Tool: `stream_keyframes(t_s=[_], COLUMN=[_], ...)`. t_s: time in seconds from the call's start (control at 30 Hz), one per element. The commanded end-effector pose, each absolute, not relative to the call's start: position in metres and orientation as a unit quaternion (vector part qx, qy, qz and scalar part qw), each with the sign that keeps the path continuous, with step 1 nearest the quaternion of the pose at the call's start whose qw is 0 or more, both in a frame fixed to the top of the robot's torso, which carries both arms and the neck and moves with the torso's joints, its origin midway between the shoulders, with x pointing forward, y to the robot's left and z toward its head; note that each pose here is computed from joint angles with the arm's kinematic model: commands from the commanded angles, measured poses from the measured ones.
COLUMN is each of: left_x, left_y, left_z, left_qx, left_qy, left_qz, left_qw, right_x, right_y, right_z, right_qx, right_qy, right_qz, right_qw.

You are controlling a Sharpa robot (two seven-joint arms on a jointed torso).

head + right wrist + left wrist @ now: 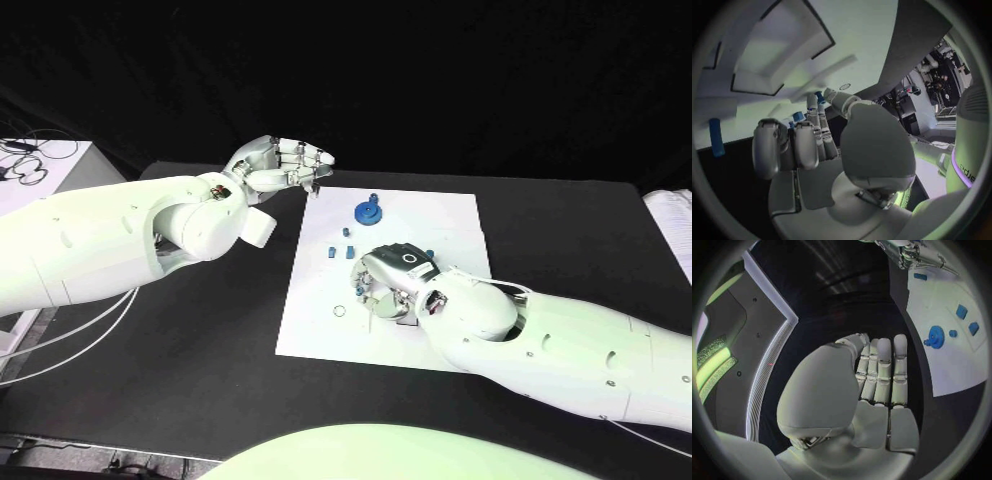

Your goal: Assemble the parts on the task board

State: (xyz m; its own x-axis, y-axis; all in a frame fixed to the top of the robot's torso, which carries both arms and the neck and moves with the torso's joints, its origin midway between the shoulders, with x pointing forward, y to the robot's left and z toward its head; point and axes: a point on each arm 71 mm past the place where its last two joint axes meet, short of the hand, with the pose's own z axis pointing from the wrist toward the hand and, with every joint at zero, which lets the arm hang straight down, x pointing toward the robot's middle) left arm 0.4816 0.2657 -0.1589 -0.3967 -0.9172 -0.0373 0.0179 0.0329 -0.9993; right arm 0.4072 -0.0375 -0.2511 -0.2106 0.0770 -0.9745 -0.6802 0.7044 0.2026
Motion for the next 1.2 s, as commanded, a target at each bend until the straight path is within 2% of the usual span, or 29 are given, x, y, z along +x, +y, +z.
stream_keyframes(t_s=[0.03,0.37,0.57,0.8,0.97,1.2], left_x=[0.481,0.483,0.484,0.483,0.482,0.481], left_y=[0.264,0.267,0.269,0.268,0.268,0.269], left_z=[-0.158,-0.159,-0.159,-0.159,-0.158,-0.158], left_qx=[-0.375,-0.377,-0.378,-0.376,-0.375,-0.375], left_qy=[0.597,0.597,0.597,0.598,0.597,0.597], left_qz=[-0.589,-0.587,-0.585,-0.587,-0.589,-0.588], left_qw=[0.395,0.396,0.398,0.395,0.395,0.396], right_x=[0.408,0.405,0.406,0.424,0.44,0.454], right_y=[-0.042,-0.05,-0.065,-0.108,-0.141,-0.159], right_z=[-0.252,-0.242,-0.229,-0.208,-0.195,-0.193], right_qx=[-0.207,-0.18,-0.165,-0.137,-0.14,-0.145], right_qy=[0.702,0.679,0.672,0.697,0.715,0.723], right_qz=[0.322,0.342,0.343,0.314,0.276,0.249], right_qw=[0.601,0.624,0.635,0.63,0.627,0.628])
